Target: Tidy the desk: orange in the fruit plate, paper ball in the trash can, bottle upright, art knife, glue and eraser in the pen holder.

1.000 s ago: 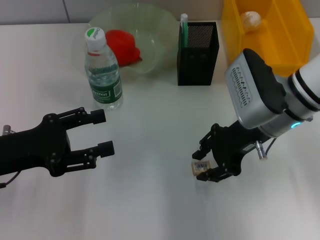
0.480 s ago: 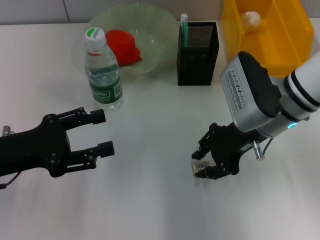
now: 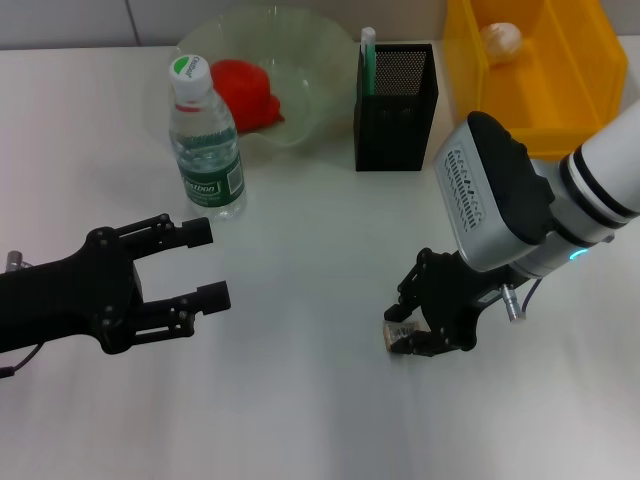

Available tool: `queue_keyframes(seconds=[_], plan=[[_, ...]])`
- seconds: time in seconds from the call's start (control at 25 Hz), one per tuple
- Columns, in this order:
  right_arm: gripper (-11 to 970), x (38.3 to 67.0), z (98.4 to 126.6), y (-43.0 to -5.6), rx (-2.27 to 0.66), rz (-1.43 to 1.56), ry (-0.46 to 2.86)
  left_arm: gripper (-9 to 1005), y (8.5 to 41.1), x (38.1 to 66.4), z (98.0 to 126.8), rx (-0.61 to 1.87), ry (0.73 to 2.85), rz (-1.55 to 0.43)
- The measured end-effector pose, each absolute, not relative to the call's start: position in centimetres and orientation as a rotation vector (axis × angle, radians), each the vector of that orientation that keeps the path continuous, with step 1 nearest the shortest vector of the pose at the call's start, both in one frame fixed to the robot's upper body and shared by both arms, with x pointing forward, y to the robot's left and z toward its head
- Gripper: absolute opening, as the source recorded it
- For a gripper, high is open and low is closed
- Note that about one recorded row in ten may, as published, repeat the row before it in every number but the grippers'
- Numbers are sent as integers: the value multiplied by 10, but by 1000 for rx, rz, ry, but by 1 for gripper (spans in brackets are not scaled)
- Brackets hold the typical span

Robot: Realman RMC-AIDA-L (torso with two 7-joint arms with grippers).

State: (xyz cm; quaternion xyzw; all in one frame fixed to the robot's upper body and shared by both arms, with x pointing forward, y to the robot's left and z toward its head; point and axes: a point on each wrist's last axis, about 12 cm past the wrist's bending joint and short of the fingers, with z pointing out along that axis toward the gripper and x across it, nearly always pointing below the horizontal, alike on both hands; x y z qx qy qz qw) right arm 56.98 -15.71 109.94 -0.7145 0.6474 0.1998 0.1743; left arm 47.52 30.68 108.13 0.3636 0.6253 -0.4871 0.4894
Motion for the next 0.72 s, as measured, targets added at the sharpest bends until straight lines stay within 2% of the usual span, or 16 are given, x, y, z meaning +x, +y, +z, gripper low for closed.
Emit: queue_keyframes(seconds=[0.2,0.32,0.48,0.52,0.56,0.6,0.64,0.72], plan=[[287,571,1104,-159,-1976,601,1847,786,306,475,1081,881,1516,-1186],[275,575,1116,-164,-1894,668,1872,786,306,474,1081,880,1516,-1189],[258,597,1155,-181,-1580,707,1951,785,306,474,1081,878,1514,-1192],[254,597,1155,-181,-1580,707,1951,785,306,473,1081,877,1514,-1192],[250,611,1175,-191,-1383,699,1986,785,306,473,1081,878,1511,-1192],[246,611,1175,-191,-1383,699,1986,785,306,473,1081,878,1511,-1192],[242,624,1190,-200,-1204,686,2008,785,305,473,1081,879,1510,-1193],[250,628,1194,-201,-1150,673,2014,785,304,474,1081,881,1508,-1197]])
